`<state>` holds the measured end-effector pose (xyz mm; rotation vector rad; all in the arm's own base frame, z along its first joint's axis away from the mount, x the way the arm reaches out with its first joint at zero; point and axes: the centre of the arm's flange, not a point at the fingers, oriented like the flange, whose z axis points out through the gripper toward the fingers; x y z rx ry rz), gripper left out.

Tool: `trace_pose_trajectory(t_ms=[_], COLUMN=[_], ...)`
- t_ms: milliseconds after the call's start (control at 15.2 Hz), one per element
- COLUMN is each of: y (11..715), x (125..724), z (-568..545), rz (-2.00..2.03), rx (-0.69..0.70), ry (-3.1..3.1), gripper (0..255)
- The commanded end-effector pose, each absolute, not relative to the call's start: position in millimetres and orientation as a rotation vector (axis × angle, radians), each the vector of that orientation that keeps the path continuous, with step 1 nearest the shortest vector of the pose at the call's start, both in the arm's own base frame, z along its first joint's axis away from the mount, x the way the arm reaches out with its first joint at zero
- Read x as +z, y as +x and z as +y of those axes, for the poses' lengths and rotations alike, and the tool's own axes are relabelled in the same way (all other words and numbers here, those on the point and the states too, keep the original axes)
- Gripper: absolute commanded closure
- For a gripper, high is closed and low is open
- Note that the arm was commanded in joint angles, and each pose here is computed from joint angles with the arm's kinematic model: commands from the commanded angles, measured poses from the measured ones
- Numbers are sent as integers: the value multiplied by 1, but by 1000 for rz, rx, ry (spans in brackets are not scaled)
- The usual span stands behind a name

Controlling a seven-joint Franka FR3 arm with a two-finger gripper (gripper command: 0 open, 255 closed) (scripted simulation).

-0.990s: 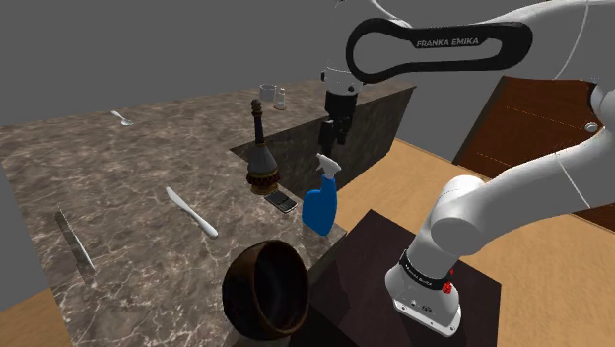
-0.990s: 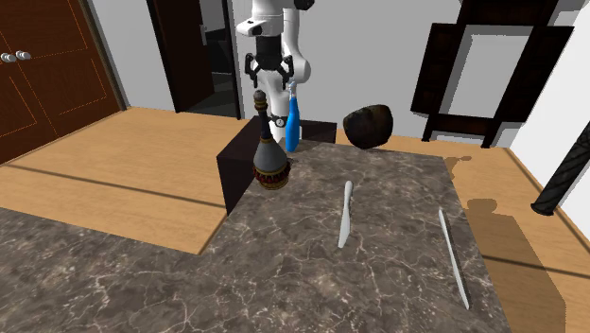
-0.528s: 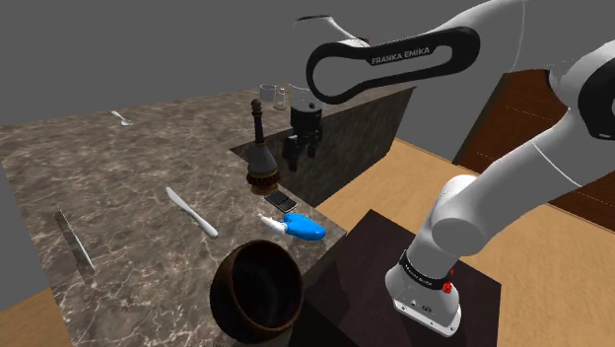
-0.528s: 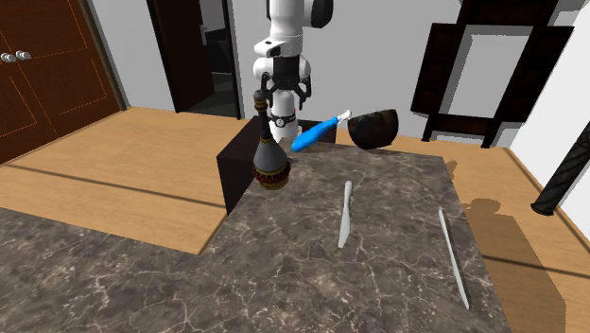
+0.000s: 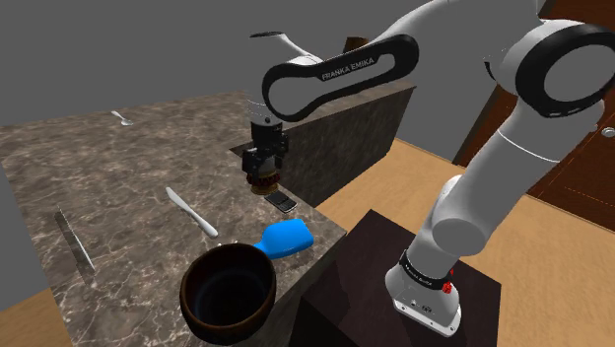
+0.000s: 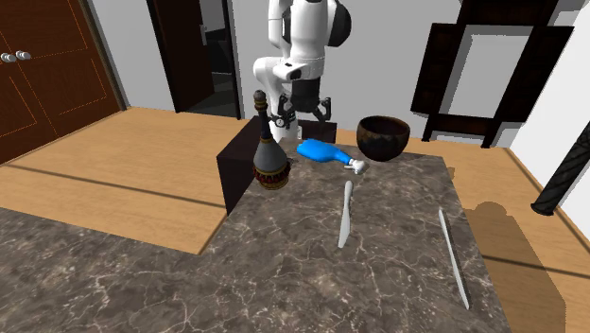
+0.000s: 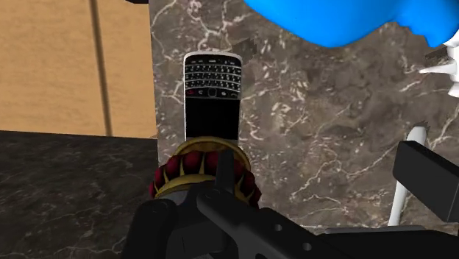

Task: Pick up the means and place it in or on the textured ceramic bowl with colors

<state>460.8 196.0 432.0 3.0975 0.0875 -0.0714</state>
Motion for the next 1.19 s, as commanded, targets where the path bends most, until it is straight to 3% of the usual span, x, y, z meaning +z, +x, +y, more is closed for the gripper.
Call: trace_pose_trajectory(t_ms=[0, 1122], y=[477, 613], x=[419, 330], z=[213, 348], rz=[71, -50], rx=[-65, -18], ry=[3100, 3102], gripper=[0, 0])
